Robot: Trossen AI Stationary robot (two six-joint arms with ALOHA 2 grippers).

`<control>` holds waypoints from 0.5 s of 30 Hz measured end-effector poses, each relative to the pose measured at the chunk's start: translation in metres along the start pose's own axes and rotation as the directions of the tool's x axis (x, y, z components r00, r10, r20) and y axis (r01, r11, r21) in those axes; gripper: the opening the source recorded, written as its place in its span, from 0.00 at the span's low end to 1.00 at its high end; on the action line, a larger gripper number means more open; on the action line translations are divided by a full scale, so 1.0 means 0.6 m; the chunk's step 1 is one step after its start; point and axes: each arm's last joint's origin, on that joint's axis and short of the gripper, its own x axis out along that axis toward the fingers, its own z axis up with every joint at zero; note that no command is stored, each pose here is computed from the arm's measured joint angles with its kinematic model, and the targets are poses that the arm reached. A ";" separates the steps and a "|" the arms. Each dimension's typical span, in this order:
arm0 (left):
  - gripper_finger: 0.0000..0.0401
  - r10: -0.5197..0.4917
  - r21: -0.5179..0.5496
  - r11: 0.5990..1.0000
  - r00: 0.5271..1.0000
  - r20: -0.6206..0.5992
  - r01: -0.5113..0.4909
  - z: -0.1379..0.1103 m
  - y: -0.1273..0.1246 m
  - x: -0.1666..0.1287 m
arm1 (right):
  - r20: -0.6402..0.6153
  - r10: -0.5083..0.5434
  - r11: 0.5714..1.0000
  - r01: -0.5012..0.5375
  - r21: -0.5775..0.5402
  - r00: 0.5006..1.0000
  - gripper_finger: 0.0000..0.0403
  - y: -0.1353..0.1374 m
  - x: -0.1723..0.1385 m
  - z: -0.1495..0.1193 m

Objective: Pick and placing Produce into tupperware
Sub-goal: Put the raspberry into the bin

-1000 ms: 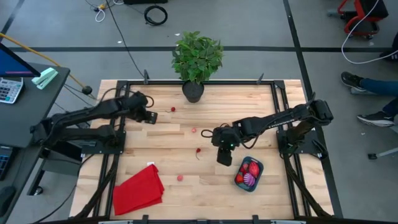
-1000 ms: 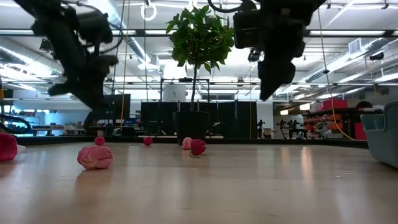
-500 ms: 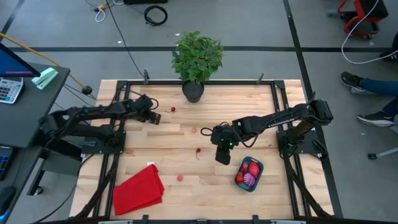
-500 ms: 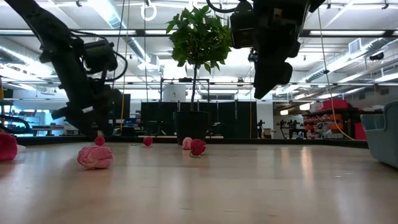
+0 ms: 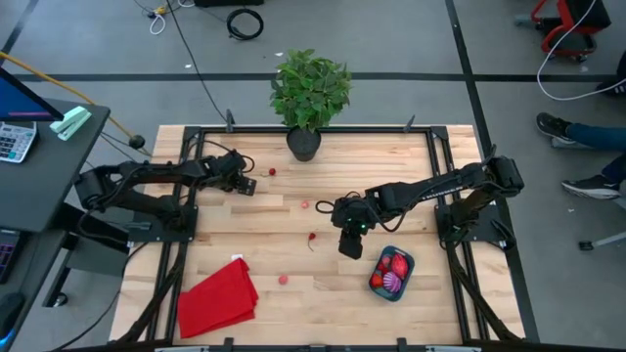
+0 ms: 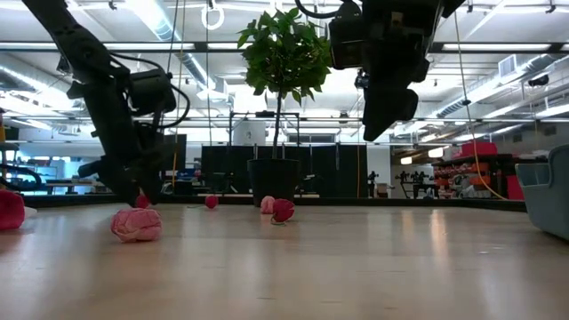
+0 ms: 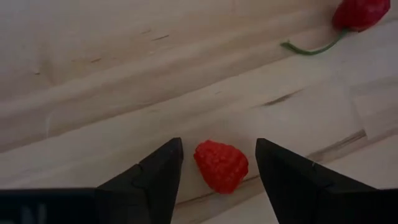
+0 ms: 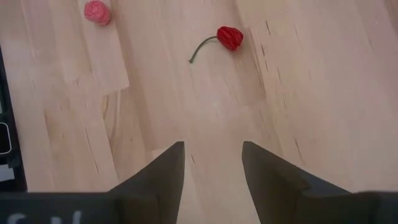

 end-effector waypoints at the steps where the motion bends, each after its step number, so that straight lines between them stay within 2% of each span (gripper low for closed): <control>1: 0.53 -0.001 -0.017 1.000 1.000 0.002 0.001 0.000 0.000 0.000 | 0.000 0.000 1.000 0.000 0.000 1.000 0.42 0.000 0.000 0.000; 5: 0.49 -0.002 -0.077 0.997 1.000 0.002 0.002 -0.001 -0.001 0.000 | 0.000 0.000 1.000 0.000 0.000 1.000 0.42 0.000 0.000 0.000; 15: 0.31 -0.016 -0.104 0.994 1.000 -0.002 0.016 -0.008 -0.010 0.000 | 0.000 0.000 1.000 0.000 0.005 1.000 0.42 0.000 0.000 0.000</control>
